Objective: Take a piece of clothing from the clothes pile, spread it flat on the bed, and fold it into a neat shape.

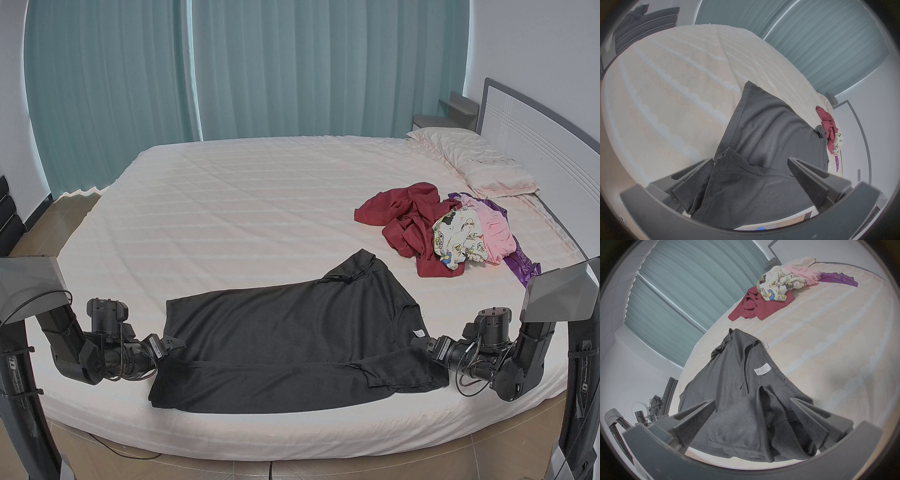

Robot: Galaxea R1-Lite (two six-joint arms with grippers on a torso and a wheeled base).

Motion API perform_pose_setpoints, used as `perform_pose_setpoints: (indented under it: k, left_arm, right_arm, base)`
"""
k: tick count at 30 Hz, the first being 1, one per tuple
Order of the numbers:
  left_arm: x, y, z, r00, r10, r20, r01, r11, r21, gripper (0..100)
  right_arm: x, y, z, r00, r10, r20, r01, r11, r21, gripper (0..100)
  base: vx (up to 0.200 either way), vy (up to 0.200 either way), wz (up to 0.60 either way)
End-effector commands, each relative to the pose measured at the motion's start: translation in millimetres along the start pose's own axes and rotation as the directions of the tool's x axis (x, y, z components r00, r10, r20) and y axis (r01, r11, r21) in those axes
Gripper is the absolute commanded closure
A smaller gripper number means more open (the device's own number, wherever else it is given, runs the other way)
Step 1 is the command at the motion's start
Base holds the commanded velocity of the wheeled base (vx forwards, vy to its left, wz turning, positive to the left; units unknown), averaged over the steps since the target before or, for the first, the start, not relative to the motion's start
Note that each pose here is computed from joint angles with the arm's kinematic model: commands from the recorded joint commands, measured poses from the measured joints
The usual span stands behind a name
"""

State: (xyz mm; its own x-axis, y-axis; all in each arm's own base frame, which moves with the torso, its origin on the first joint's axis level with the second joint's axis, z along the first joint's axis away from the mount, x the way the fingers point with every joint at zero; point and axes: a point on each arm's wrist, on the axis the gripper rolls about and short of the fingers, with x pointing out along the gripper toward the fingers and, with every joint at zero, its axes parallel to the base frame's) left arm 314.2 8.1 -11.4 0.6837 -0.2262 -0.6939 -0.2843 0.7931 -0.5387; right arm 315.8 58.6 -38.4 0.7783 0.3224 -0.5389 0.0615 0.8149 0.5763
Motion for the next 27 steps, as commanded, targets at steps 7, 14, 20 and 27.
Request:
perform_pose_setpoints:
  k: [7,14,20,27]
  left_arm:
    - [8,4,-3,1.000,0.011,-0.016,-0.011,1.000,-0.005,100]
    - [13,12,-3,0.998,0.058,-0.005,-0.058,0.998,-0.019,100]
    - [11,13,-2,0.999,0.054,-0.004,-0.054,0.998,-0.035,100]
    - [8,16,-4,0.998,0.062,-0.010,-0.063,0.997,-0.043,100]
  right_arm:
    - [1,1,-3,1.000,-0.002,-0.008,0.002,1.000,-0.005,0]
    - [0,2,9,0.999,0.016,0.050,-0.015,1.000,-0.018,0]
    - [10,14,22,0.997,0.045,0.061,-0.041,0.996,-0.080,0]
    - [36,1,11,0.999,0.047,-0.009,-0.048,0.984,-0.174,0]
  base:
    - [0.000,0.000,0.00]
    - [0.000,0.000,0.00]
    - [0.000,0.000,0.00]
    - [0.000,0.000,0.00]
